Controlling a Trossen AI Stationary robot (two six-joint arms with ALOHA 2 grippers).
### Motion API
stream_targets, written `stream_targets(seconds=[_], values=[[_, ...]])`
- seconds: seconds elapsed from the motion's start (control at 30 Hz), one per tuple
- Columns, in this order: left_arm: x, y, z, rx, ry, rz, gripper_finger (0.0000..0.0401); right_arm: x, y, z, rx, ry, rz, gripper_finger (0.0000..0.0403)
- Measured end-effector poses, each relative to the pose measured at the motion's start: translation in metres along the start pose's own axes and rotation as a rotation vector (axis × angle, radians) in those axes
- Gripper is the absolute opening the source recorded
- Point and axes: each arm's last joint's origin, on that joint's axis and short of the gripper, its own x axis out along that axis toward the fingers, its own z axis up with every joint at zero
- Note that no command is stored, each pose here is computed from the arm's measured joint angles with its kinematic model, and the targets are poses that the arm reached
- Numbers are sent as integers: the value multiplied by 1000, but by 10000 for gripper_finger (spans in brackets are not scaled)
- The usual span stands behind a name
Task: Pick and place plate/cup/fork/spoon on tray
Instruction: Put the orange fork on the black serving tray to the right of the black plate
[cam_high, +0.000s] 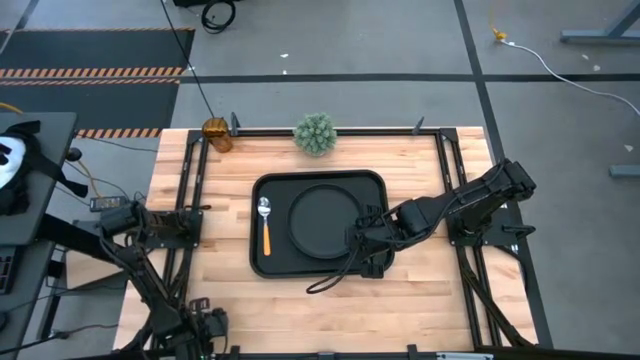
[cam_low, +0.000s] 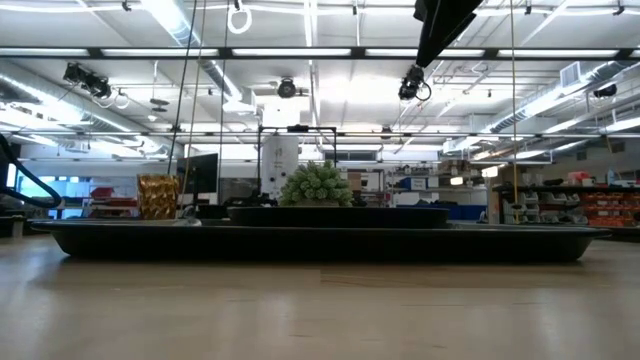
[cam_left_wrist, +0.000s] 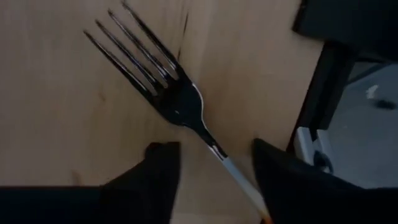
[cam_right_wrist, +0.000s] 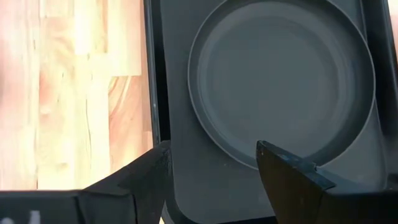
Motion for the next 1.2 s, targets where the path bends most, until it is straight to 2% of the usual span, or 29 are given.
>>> stream_targets(seconds=[0.2,0.27,0.4,0.6,0.83,0.97,1.07,1.2], values=[[1,1,8,-122,19,-25,43,0,0,0,-1,5,4,241],[1,3,16,-147,47,-28,14,0,-1,0,6,15,16,240],[-5,15,36,-176,55,8,16,-1,-15,2,46,32,21,240],[-41,62,73,-360,-80,212,7,-16,-52,6,64,-12,-9,240],[-90,105,134,-634,-265,125,7,-56,-101,0,-2,-117,-61,240],[-110,130,170,-753,-352,130,6,-84,-123,-11,-54,-192,-70,240],[-119,152,193,-894,-429,110,6,-101,-134,-19,-91,-241,-50,240],[-121,187,214,-1104,-483,136,3,-115,-141,-29,-136,-274,14,240]])
